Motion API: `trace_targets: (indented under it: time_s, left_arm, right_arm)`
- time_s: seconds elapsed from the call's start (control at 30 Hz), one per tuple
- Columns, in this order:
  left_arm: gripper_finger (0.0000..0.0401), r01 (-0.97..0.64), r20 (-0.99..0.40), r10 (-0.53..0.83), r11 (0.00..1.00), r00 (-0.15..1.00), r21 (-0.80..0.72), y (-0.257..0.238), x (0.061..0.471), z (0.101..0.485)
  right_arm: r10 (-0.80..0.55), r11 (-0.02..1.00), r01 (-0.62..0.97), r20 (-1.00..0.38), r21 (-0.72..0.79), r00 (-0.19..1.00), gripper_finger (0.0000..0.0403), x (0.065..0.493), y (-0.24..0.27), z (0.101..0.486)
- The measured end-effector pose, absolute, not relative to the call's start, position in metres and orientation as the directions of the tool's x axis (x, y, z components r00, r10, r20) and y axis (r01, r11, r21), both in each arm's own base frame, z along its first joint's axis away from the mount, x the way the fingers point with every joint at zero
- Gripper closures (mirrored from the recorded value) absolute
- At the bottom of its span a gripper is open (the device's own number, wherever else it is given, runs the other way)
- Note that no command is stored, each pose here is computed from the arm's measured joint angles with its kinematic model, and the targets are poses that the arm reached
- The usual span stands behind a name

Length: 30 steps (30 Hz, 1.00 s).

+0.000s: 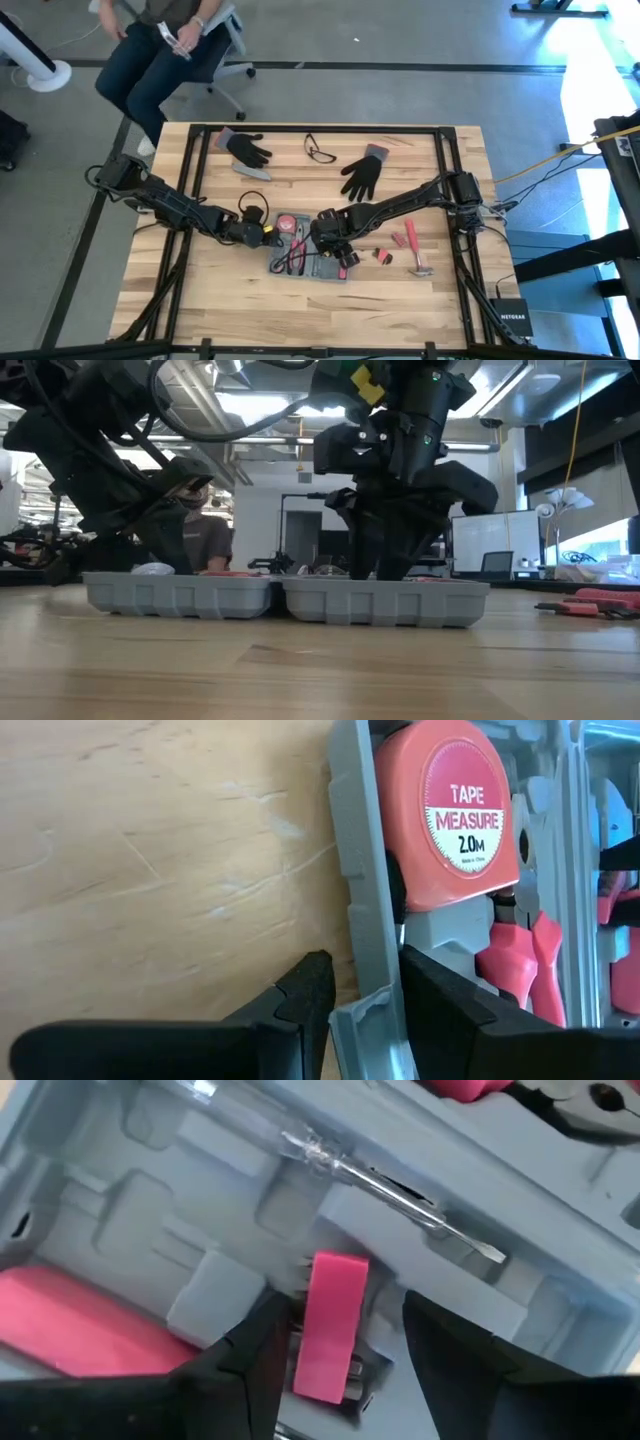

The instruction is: Prefit tool cases

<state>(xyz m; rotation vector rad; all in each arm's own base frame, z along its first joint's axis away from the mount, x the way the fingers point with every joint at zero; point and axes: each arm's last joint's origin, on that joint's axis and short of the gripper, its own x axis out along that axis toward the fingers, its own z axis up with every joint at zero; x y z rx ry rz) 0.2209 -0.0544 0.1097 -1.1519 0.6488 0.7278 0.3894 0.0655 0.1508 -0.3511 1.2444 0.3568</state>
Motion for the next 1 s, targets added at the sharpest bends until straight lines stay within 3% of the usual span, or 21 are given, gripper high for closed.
trace_targets:
  time_s: [0.17, 0.5, 0.73, 1.0]
  left_arm:
    - [0.0295, -0.789, -0.775, 0.174, 0.236, 0.608, -0.567, -0.054, 0.221, 0.11]
    - [0.0295, -0.789, -0.774, 0.173, 0.236, 0.609, -0.568, -0.054, 0.221, 0.11]
    - [0.0295, -0.789, -0.775, 0.17, 0.233, 0.608, -0.568, -0.053, 0.221, 0.11]
    - [0.0295, -0.785, -0.789, 0.147, 0.31, 0.597, -0.536, -0.054, 0.22, 0.109]
  right_arm:
    - [0.063, 0.873, -0.481, -0.958, -0.083, 0.28, 0.0249, 0.389, 0.065, 0.15]
    - [0.08, 0.86, -0.506, -0.962, -0.065, 0.259, 0.0374, 0.387, 0.073, 0.147]
    - [0.07, 0.869, -0.491, -0.968, -0.059, 0.24, 0.0376, 0.386, 0.076, 0.155]
    - [-0.102, 0.825, -0.504, -0.944, -0.256, 0.314, 0.0384, 0.386, 0.07, 0.178]
